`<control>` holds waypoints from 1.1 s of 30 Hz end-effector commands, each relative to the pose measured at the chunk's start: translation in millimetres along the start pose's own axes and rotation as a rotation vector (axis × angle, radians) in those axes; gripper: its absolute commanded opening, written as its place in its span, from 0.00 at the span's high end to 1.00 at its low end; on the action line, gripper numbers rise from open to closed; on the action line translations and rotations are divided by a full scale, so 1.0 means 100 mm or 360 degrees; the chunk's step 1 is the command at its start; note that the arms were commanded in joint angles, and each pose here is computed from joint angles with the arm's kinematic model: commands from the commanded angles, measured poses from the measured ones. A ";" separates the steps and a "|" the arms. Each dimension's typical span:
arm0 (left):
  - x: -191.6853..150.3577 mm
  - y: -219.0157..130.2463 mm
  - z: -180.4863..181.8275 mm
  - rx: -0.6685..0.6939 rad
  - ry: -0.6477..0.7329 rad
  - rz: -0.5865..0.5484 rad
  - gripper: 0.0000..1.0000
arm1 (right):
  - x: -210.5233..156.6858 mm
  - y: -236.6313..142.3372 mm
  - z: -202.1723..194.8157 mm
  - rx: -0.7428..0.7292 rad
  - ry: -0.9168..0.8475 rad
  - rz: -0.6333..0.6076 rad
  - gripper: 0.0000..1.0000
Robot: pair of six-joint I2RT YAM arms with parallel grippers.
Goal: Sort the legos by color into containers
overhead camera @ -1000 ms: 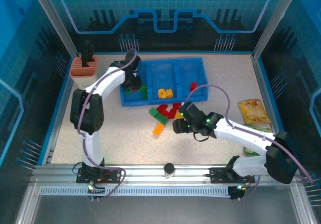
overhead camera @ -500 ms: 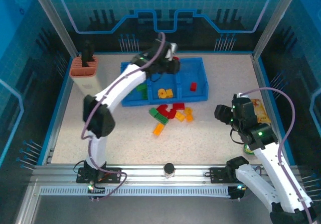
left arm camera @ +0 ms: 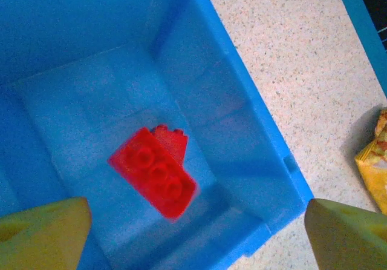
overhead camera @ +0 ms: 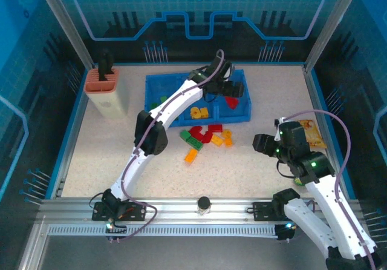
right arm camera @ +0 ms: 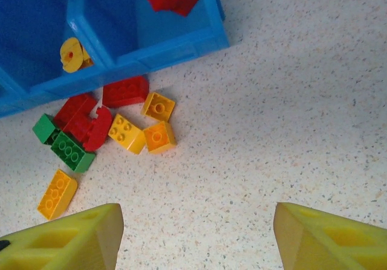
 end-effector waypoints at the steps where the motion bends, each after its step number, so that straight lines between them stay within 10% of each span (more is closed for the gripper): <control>1: 0.33 -0.87 -0.25 -0.0055 0.0099 -0.0245 0.06 | -0.11 0.09 0.06 0.0029 -0.0093 0.0134 0.32; 10: -0.49 -1.87 0.00 0.0064 0.0079 -0.0276 0.22 | -0.35 0.53 0.68 0.0155 -0.0452 0.0440 0.36; 20: -2.43 -1.53 0.40 0.0277 -0.0039 0.0258 0.27 | -0.50 1.08 1.21 0.0172 -0.0467 0.0572 0.38; 33: -2.71 -0.80 0.39 0.0463 0.0199 0.0553 0.20 | -0.23 0.78 0.95 0.0009 -0.0317 0.0330 0.36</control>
Point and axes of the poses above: each hand's point on the last joint's axis, 136 mm out from that joint toward the fingers, its own y axis out along the fingers, its own z axis along the line the jaws close on, x = y × z, the point moved 5 cm from there along -y, back along the fingers, and after that the axes turned 8 degrees about y, right-handed, at the moved point
